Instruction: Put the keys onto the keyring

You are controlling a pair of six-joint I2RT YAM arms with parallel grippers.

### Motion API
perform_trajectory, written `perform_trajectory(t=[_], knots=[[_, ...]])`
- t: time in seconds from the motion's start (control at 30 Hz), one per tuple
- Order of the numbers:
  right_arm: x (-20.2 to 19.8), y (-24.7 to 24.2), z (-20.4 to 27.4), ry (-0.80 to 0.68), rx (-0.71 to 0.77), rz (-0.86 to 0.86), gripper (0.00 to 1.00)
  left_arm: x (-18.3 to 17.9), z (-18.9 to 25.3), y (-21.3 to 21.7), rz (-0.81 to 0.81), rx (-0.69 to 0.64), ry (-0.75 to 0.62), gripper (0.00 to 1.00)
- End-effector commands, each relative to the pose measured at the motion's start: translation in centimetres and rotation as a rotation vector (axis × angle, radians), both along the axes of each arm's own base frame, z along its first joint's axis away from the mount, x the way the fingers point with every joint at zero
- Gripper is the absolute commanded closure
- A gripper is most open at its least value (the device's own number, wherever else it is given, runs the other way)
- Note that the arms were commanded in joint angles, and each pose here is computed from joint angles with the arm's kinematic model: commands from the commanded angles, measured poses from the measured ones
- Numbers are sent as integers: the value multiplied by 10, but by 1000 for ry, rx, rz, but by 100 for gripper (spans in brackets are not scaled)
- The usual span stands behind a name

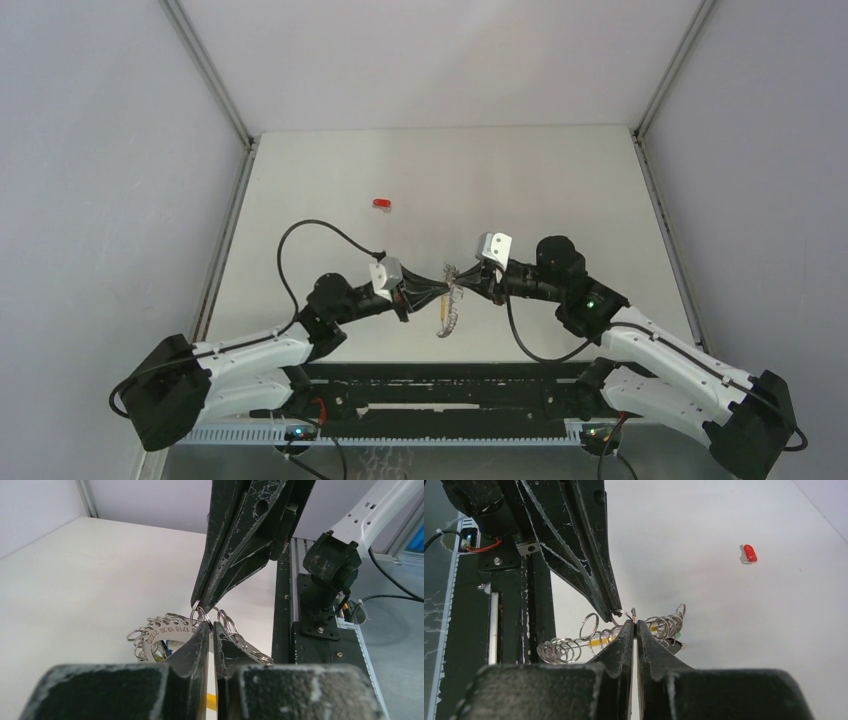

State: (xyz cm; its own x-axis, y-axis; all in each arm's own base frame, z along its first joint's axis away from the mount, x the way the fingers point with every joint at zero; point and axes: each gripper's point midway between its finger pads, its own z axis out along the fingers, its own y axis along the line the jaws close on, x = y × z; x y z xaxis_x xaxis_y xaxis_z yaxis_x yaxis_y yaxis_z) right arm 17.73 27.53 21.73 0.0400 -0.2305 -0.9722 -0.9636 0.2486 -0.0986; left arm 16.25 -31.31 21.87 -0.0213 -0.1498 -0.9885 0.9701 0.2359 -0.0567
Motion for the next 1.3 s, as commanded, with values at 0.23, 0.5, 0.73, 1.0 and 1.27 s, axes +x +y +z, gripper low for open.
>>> perform_trajectory(t=[0.23, 0.5, 0.73, 1.0, 1.27], knots=[[9, 2, 31, 25, 99, -45, 100, 4, 20, -13, -15, 21, -81, 100], [5, -9, 43, 166, 160, 4, 100, 20, -10, 6, 123, 224, -167, 100], [0, -12, 50, 211, 180, 38, 100, 13, -9, 9, 103, 254, -196, 100], [3, -10, 43, 212, 155, 24, 100, 7, 12, 7, 127, 118, -170, 64], [2, -7, 36, 133, 106, 24, 100, 13, 36, 30, 135, -34, -95, 47]])
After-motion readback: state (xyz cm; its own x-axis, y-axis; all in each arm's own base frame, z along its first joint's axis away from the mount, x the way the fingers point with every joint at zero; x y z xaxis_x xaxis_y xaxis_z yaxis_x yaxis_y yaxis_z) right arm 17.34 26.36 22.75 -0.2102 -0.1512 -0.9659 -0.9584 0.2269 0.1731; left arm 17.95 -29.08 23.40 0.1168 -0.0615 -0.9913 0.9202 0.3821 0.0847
